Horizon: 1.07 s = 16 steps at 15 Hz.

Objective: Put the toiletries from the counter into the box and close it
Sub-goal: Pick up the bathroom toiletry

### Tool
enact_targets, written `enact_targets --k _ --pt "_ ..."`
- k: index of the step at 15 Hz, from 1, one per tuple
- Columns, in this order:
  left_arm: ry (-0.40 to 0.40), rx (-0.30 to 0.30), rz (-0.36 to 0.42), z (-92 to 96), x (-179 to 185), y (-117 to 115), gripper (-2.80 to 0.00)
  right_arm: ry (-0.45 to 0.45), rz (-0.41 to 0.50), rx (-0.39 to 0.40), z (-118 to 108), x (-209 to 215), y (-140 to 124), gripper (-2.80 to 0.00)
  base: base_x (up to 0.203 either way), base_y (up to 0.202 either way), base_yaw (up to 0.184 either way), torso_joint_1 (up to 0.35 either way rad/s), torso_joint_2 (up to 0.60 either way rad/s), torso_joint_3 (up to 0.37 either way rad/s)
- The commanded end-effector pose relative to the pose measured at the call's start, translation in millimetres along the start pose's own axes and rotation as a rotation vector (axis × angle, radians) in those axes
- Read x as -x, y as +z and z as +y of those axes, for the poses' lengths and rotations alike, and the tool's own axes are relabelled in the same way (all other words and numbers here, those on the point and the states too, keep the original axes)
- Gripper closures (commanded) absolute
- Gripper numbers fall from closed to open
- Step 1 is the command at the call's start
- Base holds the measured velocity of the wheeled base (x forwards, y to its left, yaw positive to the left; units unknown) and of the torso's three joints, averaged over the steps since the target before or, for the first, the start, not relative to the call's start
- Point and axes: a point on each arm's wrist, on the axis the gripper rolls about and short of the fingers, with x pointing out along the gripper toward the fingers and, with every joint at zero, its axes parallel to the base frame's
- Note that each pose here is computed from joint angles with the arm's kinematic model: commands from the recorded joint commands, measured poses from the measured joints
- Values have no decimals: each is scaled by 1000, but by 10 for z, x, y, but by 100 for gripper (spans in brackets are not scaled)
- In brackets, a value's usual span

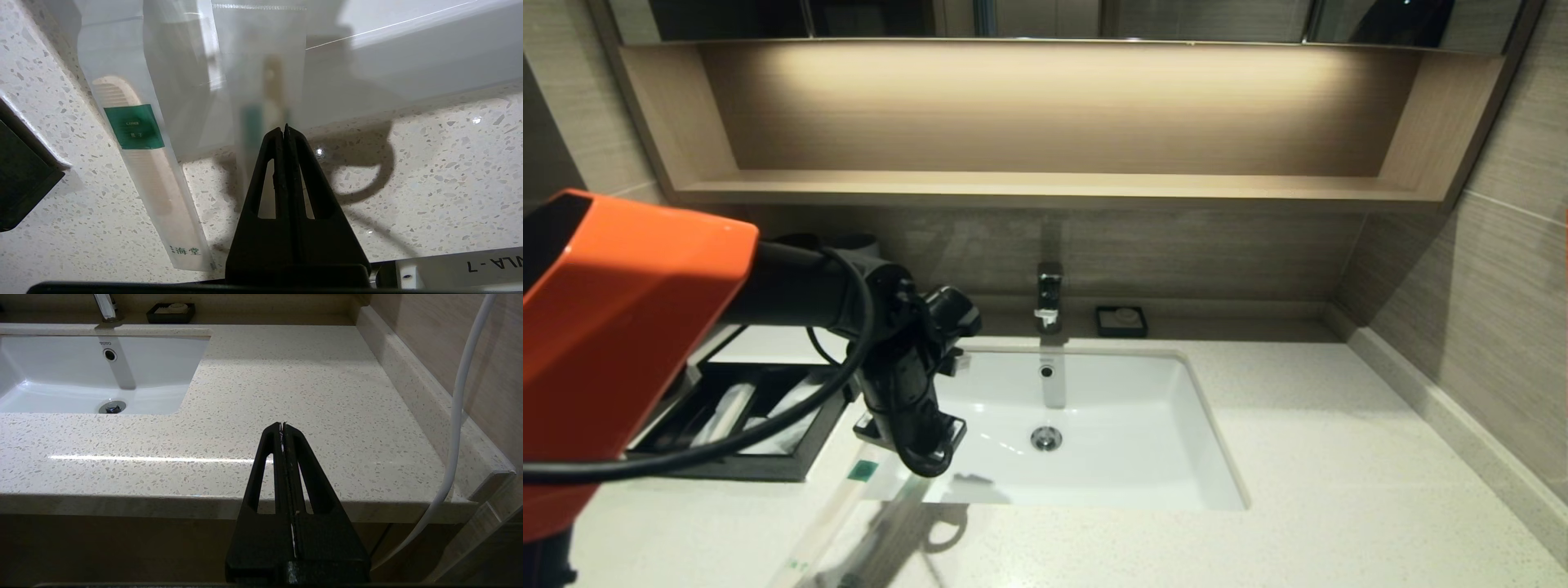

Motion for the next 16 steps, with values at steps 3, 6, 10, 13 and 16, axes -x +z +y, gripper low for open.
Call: enact_targets --k 3,6,10,13,16 --pt "1 1 -2 0 -44 -6 -280 0 1 0 0 -1 -3 0 0 0 0 0 0 0" --pt "1 3 -1 2 -78 12 -280 0 -2 0 0 0 1 0 0 0 0 0 0 0" --pt "3 1 -5 3 -94 27 -280 0 -1 0 0 0 -4 0 0 0 0 0 0 0" --pt "6 3 -10 14 -146 50 -280 0 1 0 0 -1 -4 0 0 0 0 0 0 0" --pt "5 6 -4 18 -166 53 -280 0 0 0 0 -1 -3 0 0 0 0 0 0 0"
